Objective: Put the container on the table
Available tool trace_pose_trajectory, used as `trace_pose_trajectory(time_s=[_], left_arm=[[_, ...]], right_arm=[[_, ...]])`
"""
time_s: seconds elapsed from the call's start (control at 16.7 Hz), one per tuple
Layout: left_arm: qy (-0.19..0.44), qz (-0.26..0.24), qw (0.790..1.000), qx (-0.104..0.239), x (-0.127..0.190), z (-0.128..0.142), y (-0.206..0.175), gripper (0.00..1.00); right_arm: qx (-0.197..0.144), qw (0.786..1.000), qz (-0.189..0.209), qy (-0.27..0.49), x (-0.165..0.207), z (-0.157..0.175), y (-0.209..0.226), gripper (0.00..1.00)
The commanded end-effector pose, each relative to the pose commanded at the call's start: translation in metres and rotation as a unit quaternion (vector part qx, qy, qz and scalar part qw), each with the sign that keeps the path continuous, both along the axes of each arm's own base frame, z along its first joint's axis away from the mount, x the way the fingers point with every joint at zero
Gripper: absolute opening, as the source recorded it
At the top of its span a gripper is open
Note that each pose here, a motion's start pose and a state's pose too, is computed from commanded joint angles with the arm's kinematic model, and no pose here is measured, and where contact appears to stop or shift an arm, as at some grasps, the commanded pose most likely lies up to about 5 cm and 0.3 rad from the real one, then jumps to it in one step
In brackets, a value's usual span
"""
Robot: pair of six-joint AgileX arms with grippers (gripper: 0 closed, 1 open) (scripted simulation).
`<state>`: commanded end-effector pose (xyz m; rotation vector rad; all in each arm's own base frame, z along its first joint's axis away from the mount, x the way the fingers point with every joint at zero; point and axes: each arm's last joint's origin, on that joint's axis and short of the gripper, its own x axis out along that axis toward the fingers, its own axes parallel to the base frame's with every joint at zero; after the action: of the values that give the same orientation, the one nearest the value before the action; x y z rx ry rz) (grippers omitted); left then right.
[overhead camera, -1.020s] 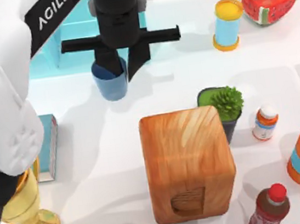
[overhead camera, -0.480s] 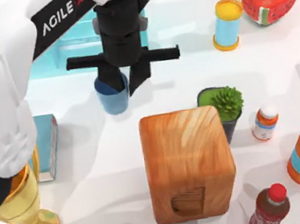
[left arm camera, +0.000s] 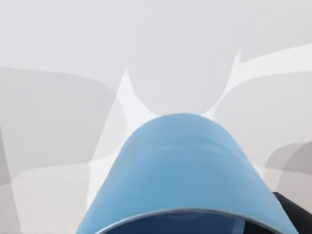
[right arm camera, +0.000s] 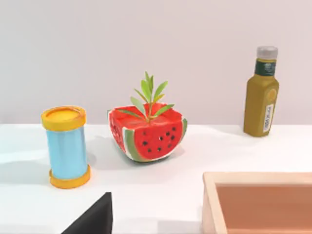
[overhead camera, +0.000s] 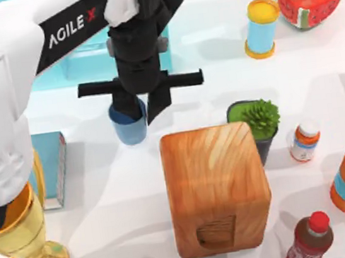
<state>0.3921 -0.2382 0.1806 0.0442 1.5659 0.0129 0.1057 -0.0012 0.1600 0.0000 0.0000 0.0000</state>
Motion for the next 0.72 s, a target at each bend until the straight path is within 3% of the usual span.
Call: trace_pose_trajectory(time_s=[0.12, 0.72], left_arm=[[0.000, 0.000, 1.000, 0.000, 0.0000, 0.0000, 0.0000, 0.00], [0.000, 0.000, 1.000, 0.000, 0.0000, 0.0000, 0.0000, 0.75]], right_arm=[[0.000, 1.000, 0.000, 0.000, 0.0000, 0.0000, 0.0000, 1.00], [0.000, 1.000, 0.000, 0.000, 0.0000, 0.0000, 0.0000, 1.00]])
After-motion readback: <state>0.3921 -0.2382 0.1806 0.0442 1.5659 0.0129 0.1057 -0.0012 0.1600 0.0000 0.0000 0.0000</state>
